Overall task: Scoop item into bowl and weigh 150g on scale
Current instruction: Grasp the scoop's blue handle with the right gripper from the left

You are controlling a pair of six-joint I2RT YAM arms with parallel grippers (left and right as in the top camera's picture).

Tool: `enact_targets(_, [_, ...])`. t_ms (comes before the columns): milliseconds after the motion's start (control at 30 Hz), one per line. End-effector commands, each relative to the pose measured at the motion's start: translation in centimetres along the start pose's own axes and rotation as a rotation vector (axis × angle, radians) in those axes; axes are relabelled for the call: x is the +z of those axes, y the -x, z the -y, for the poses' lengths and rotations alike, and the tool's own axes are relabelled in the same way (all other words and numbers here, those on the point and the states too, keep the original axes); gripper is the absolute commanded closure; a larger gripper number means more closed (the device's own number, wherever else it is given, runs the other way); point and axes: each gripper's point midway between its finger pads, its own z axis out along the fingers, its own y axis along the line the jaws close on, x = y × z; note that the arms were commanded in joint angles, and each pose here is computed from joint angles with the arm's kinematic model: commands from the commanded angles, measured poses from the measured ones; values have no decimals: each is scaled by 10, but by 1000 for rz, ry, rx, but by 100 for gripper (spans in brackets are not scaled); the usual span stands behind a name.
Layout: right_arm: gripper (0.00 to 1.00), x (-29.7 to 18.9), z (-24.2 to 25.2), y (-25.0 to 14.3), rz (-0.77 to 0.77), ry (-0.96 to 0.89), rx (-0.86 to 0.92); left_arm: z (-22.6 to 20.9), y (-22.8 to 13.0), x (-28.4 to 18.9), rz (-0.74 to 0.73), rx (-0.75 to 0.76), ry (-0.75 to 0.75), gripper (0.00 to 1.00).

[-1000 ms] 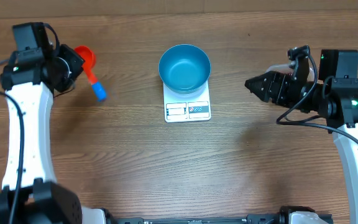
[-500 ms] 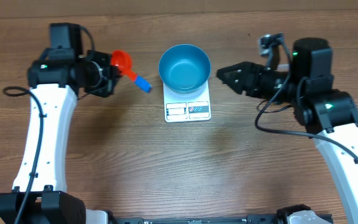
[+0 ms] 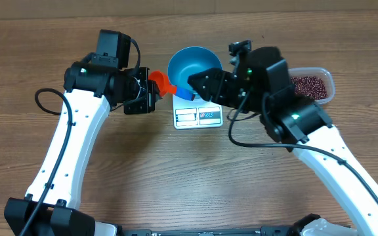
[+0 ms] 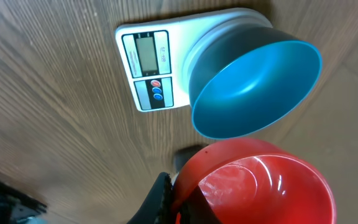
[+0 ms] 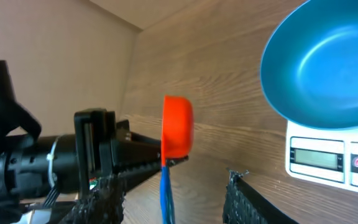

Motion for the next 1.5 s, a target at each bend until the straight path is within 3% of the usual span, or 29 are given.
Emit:
enact_targets(0, [48, 15, -2, 1, 13, -21, 30, 1, -7, -2, -14, -68, -4, 96])
enact_targets(433, [68, 35, -11, -17, -59, 26, 29, 1, -6, -2, -8, -56, -5, 95])
enact_targets(1133, [82, 33, -22, -25, -108, 83, 7, 0, -4, -2, 0, -44, 0, 96])
enact_targets(1367, [96, 33, -21, -25, -108, 82, 8, 0, -4, -2, 0, -44, 0, 96])
enact_targets(1467, [96, 33, -21, -25, -108, 82, 7, 0, -4, -2, 0, -43, 1, 96])
